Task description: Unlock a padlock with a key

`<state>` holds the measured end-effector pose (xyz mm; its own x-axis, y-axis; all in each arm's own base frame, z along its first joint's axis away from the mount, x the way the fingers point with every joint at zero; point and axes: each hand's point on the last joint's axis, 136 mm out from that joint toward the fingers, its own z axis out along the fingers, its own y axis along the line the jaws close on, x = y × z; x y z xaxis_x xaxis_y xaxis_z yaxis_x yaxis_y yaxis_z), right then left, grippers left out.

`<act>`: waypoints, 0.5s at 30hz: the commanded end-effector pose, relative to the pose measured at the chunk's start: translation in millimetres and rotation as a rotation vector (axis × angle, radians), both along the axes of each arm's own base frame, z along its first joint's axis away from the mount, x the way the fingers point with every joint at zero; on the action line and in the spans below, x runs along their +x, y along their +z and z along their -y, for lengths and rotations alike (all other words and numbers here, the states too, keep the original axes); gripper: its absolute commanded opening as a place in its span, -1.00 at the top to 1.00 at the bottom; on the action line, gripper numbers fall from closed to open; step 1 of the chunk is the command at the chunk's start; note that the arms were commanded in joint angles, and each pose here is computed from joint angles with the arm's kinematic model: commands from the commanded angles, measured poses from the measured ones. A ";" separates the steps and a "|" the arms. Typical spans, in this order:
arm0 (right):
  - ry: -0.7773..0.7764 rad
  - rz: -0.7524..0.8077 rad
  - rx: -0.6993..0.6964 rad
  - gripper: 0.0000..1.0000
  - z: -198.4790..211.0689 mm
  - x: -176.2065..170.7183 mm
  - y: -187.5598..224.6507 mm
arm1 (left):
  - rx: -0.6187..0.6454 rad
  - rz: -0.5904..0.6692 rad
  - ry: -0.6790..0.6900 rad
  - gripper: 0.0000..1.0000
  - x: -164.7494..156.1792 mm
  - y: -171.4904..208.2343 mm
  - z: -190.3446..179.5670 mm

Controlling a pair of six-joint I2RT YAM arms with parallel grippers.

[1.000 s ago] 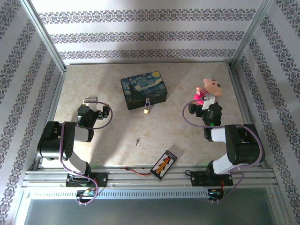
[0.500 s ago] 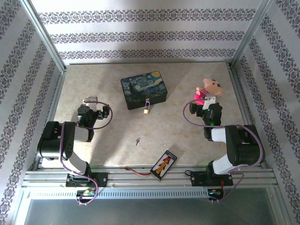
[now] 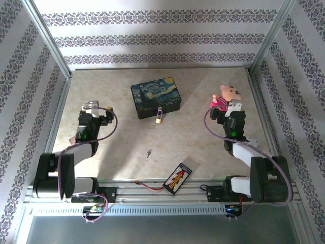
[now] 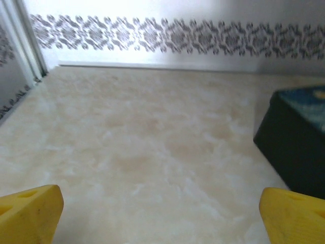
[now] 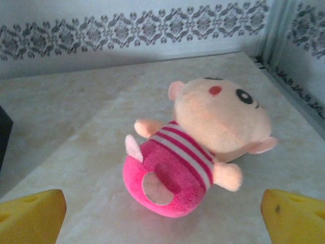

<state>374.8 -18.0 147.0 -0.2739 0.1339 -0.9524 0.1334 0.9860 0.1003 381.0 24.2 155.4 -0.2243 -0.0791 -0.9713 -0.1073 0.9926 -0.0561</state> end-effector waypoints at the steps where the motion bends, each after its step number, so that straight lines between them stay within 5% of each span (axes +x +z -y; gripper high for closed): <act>1: -0.139 -0.007 0.060 -0.96 18.5 -12.3 10.9 | -0.127 -0.026 0.057 -0.99 -10.8 10.6 -2.6; 7: -0.215 0.010 0.045 -0.97 13.0 -34.8 35.8 | -0.278 -0.088 0.037 -0.99 -37.0 22.8 22.4; 15: -0.271 -0.170 -0.007 -0.97 -6.8 -58.4 30.3 | -0.275 -0.398 -0.074 -0.99 -92.6 -11.7 94.4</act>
<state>335.6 -0.1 191.7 -0.3024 0.1974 -0.9325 0.3016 0.9479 0.1029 319.5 -60.2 186.8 -0.4101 -0.2898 -0.8647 -0.0285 0.9518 -0.3055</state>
